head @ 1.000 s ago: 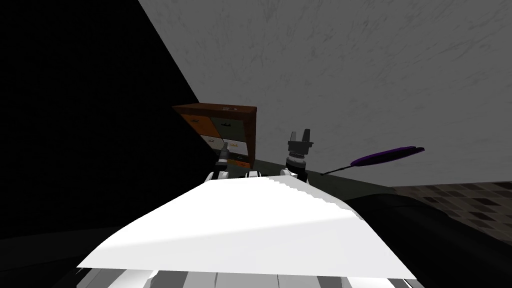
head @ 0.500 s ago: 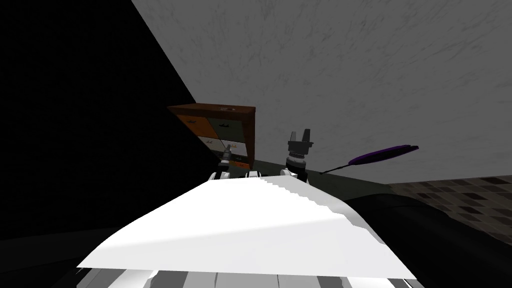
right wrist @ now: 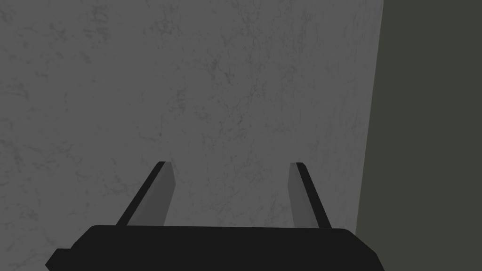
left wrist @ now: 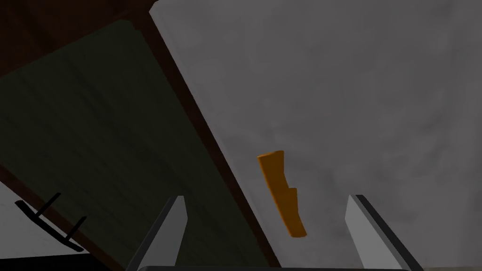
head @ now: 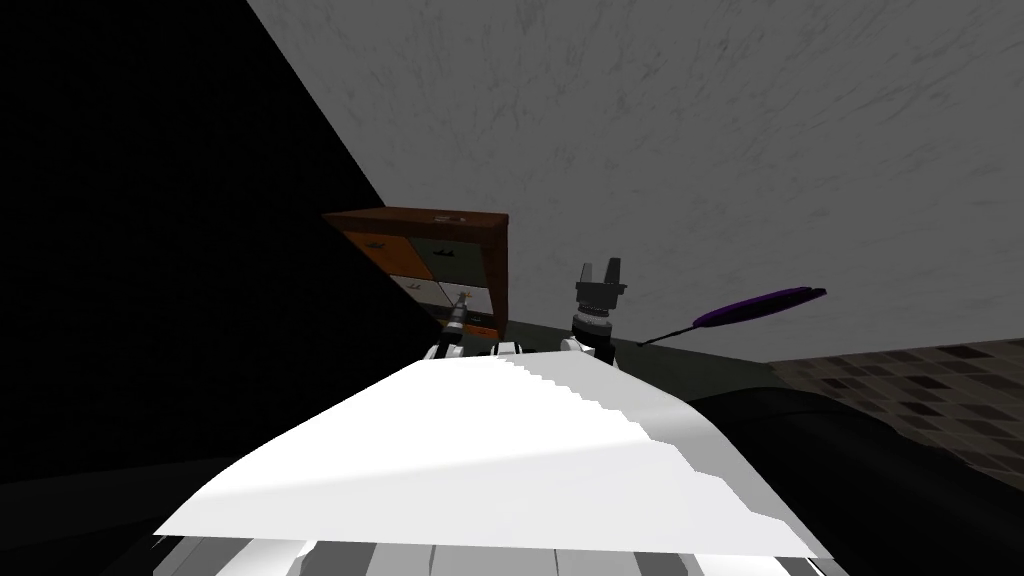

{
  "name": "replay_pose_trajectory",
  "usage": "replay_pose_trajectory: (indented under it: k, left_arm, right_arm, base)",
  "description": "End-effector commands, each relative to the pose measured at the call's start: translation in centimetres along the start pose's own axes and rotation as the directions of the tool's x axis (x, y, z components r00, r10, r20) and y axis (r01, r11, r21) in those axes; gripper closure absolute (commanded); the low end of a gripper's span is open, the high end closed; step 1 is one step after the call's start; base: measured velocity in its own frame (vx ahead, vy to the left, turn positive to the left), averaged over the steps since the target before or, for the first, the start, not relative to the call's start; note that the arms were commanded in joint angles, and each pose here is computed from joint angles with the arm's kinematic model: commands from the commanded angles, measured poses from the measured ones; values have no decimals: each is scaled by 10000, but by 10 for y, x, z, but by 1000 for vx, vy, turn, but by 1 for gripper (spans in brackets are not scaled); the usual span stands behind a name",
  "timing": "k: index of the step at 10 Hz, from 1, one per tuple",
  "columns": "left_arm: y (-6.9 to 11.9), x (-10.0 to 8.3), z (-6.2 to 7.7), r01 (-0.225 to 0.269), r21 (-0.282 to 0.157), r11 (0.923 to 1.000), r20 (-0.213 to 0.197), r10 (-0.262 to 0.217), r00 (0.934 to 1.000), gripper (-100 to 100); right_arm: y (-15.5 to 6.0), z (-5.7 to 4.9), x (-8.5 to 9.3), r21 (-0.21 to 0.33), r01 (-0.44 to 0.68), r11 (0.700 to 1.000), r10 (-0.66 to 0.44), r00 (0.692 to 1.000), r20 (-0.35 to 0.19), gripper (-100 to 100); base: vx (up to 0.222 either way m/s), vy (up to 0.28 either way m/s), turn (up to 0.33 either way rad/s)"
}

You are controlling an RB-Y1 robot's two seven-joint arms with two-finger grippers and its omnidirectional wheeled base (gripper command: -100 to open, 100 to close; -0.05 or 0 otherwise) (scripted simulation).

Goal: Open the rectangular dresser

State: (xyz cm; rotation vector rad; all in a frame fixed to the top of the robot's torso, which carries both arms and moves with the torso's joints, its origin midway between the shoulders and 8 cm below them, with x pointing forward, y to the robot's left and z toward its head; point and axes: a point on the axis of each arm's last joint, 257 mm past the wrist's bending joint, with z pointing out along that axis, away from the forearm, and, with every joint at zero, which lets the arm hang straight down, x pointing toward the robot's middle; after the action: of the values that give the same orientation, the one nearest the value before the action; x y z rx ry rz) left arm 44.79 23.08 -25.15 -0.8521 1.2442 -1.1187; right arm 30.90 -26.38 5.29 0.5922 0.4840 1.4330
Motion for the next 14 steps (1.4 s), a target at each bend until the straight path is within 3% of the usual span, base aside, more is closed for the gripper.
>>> replay_pose_trajectory:
  k: [1,2,5,6,11,12,14]
  left_arm:
    - [14,11,0,93,-297,9995,-103,-97,9999,-100]
    - [19,18,0,185,-416,9990,-128,-191,9997,-100]
    - [14,14,3,142,-336,9993,-98,-146,9998,-100]
    - [14,13,3,144,-353,9993,-98,-147,9998,100]
    - [3,14,-22,165,-261,9995,-278,-172,9995,100]
    - [3,15,-17,174,-225,9996,-273,-180,9995,100]
    - [4,16,-24,186,-287,9994,-344,-196,9992,100]
  right_arm:
    - [0,0,0,0,0,10000,0,10000,0,0]
    - [0,0,0,0,0,10000,0,10000,0,0]
    - [0,0,0,1,0,10000,0,10000,0,0]
    - [0,0,0,0,0,10000,0,10000,0,0]
    - [0,0,0,-1,-1,10000,1,10000,0,0]
    - [0,0,0,-1,-1,10000,1,10000,0,0]
    - [0,0,0,-2,-1,10000,1,10000,0,0]
  base:
    - [18,4,-30]
    - [19,4,-37]
    - [37,-1,-11]
    - [6,0,1]
    - [-102,17,35]
    - [-57,6,6]
    - [-152,41,25]
